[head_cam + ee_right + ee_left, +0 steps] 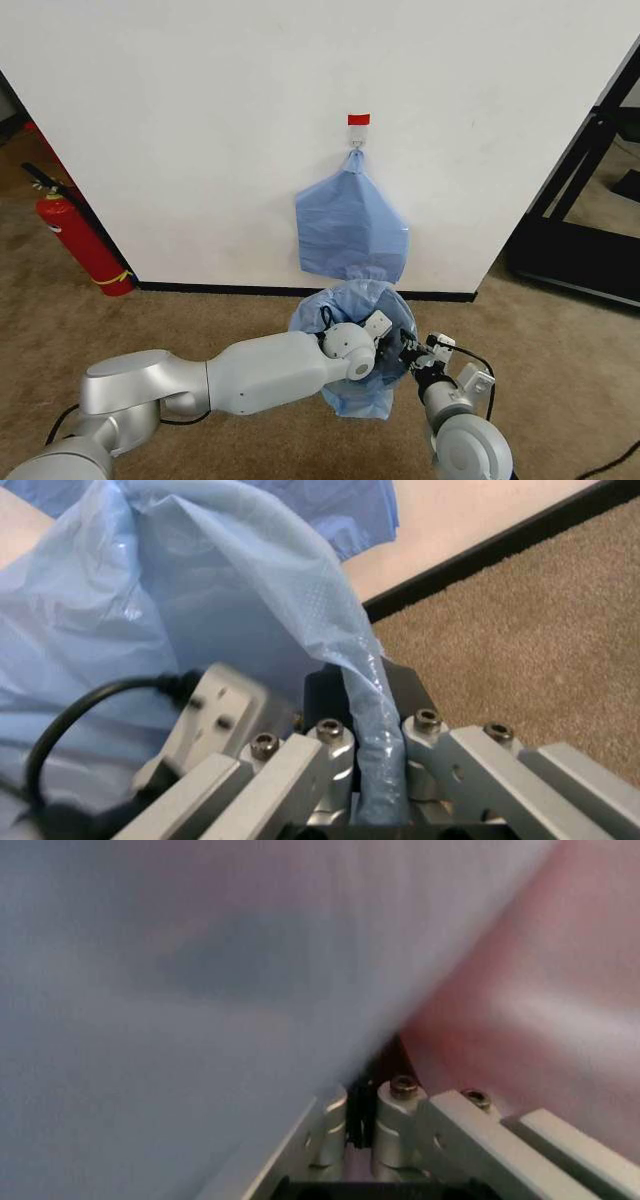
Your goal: Pick up the garbage bag from the wall and place it over the trash bin.
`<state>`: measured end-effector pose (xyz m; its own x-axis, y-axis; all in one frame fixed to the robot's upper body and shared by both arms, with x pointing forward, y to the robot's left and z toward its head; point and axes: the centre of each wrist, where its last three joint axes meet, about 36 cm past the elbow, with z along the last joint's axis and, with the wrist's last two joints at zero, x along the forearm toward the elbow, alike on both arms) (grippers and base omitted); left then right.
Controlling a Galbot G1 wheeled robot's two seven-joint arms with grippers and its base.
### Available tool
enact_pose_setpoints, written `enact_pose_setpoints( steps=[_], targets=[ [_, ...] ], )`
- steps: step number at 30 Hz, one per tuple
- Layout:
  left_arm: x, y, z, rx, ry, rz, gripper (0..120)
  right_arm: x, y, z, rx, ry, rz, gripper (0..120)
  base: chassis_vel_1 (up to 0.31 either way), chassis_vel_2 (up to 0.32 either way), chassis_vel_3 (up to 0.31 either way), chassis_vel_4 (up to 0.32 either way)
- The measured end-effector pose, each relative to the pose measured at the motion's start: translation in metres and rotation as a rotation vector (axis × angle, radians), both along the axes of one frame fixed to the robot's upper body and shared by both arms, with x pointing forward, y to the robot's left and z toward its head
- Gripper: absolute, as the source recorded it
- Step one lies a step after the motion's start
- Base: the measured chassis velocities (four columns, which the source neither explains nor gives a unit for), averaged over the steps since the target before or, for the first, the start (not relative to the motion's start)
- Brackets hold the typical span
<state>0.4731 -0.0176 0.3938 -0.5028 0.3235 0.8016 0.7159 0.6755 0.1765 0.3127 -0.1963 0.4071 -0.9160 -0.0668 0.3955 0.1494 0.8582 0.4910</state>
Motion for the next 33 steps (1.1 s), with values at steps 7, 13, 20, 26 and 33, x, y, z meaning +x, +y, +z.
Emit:
enact_pose_setpoints(
  steps=[7,13,20,26,33],
  targets=[
    [-0.019,0.019,0.032,-0.058,0.006,-0.017,0,0.012,-0.001,-0.008,-0.01,0.004,-0.017,0,0.0,0.0,0.0,0.0],
    [-0.013,0.025,0.046,-0.081,-0.01,-0.002,0,0.013,0.0,-0.01,-0.013,0.005,-0.021,0,0.0,0.0,0.0,0.0],
    [0.001,0.029,0.02,-0.03,-0.007,0.018,0,0.011,0.006,-0.011,0.003,0.008,-0.013,0,0.0,0.0,0.0,0.0],
    [0.015,0.018,-0.014,0.004,-0.02,0.063,0,0.009,0.011,-0.007,0.023,0.003,-0.001,0,0.0,0.0,0.0,0.0],
    [0.014,0.017,-0.027,0.016,-0.011,0.072,0,0.008,0.01,-0.005,0.034,0.008,0.007,0,0.0,0.0,0.0,0.0]
  ],
)
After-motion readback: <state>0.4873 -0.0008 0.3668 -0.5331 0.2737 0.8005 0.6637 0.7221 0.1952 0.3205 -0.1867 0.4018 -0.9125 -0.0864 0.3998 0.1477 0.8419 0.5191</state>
